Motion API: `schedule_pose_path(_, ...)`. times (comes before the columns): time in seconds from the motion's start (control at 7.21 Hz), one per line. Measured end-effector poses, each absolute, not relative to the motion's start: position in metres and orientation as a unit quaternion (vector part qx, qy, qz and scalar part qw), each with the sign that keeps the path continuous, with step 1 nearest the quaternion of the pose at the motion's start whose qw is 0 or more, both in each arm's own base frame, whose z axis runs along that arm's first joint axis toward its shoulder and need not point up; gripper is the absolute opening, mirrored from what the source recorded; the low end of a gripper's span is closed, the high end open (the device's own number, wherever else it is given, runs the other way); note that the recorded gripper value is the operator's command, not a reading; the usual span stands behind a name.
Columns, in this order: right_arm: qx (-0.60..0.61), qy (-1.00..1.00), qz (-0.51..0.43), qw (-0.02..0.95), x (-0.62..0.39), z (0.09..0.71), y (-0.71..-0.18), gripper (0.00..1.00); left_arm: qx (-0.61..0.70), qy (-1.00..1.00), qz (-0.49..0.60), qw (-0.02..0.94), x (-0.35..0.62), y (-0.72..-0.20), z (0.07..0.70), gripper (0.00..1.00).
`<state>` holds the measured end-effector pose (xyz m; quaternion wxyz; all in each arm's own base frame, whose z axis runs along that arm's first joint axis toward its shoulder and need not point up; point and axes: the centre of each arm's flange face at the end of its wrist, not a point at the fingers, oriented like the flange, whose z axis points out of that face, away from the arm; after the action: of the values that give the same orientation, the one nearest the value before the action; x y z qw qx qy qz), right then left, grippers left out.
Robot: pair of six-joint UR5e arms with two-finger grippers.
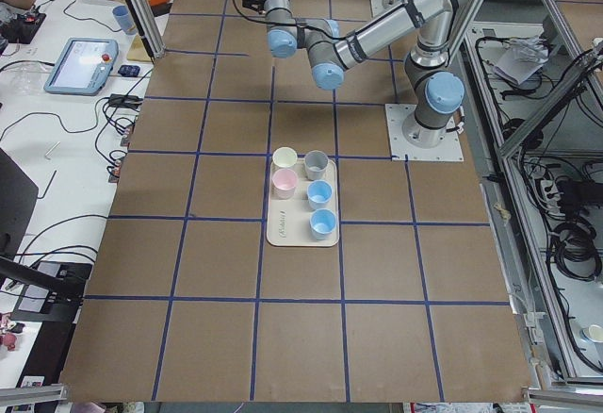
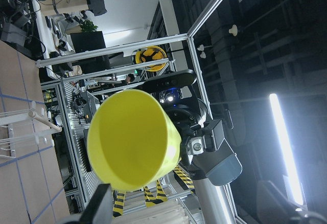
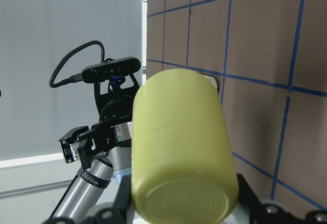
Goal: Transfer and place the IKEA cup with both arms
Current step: 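Carry the yellow cup toward the left gripper while the left arm reaches to meet it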
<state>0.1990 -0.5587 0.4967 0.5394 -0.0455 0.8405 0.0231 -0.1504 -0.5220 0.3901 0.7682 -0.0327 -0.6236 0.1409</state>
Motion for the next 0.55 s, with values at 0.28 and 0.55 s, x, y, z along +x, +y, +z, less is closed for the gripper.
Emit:
schedule_pose_path(0.28, -0.041, 0.84, 0.03, 0.54, 0.2039, 0.4983, -0.5563, 0.11, -0.049, -0.622, 0.14, 0.769, -0.161, -0.527, 0.3957, 1.0)
schedule_pose_path(0.55, -0.04, 0.84, 0.03, 0.54, 0.2045, 0.4988, -0.5558, 0.12, -0.05, -0.622, 0.138, 0.77, -0.1633, -0.5293, 0.393, 0.89)
